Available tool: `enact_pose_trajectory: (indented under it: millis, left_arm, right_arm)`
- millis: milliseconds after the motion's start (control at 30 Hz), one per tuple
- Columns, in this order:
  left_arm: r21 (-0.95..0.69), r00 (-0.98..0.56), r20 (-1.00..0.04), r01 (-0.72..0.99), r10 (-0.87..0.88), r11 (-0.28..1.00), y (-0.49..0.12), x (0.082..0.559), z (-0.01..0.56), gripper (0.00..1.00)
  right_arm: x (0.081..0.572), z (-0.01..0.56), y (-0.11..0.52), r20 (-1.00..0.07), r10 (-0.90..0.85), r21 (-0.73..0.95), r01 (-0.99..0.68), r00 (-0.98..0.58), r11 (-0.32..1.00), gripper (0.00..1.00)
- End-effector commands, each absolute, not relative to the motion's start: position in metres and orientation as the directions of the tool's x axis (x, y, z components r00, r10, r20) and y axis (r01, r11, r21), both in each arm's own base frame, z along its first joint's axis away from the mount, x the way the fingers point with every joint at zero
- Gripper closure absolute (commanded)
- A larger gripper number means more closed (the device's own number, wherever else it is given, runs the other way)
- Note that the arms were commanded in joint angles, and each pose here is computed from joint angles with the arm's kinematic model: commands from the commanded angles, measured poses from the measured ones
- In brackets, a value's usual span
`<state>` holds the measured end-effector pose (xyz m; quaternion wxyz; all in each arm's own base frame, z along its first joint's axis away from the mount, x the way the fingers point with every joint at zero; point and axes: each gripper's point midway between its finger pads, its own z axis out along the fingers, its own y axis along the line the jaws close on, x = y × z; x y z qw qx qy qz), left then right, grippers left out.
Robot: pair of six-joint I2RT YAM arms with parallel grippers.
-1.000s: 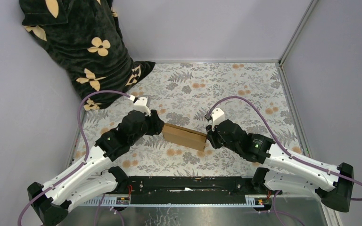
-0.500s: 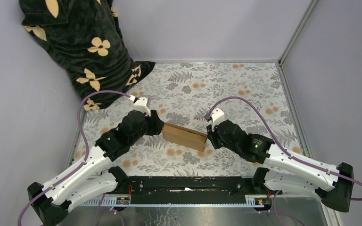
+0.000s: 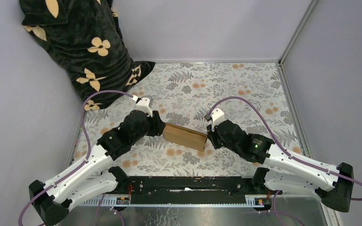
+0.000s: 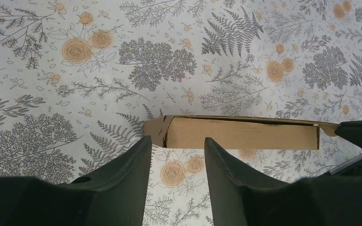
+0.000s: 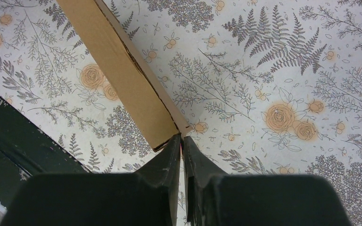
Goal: Fold the paper box
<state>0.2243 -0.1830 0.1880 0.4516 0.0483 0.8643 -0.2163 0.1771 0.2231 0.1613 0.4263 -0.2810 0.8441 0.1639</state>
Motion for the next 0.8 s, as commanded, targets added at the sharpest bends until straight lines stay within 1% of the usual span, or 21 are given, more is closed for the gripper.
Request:
enact_pose_trajectory:
  millis: [0, 67, 167, 200, 233, 767]
  left_arm:
    - [-0.338, -0.580, -0.807, 0.301, -0.110, 0.892, -0.188, 0.226, 0.194, 0.48]
    - [-0.320, -0.586, -0.803, 0.274, -0.106, 0.907, -0.184, 0.228, 0.188, 0.50]
    - [-0.307, -0.586, -0.803, 0.259, -0.103, 0.916, -0.183, 0.232, 0.183, 0.65]
    - [-0.307, -0.586, -0.804, 0.259, -0.104, 0.916, -0.184, 0.233, 0.182, 0.68]
    - [-0.310, -0.582, -0.806, 0.259, -0.108, 0.915, -0.184, 0.234, 0.183, 0.69]
    - [-0.284, -0.566, -0.819, 0.260, -0.093, 0.923, -0.189, 0.242, 0.179, 0.69]
  right_arm:
    - [0.184, 0.170, 0.228, -0.838, -0.314, 0.026, -0.608, -0.445, 0.794, 0.88]
    - [0.183, 0.171, 0.228, -0.839, -0.315, 0.026, -0.611, -0.444, 0.792, 0.88]
    - [0.184, 0.171, 0.228, -0.840, -0.312, 0.027, -0.609, -0.443, 0.792, 0.88]
    - [0.184, 0.171, 0.228, -0.840, -0.312, 0.028, -0.611, -0.443, 0.791, 0.88]
    - [0.184, 0.171, 0.228, -0.840, -0.311, 0.029, -0.609, -0.444, 0.793, 0.88]
    - [0.182, 0.171, 0.230, -0.840, -0.313, 0.033, -0.618, -0.443, 0.786, 0.89]
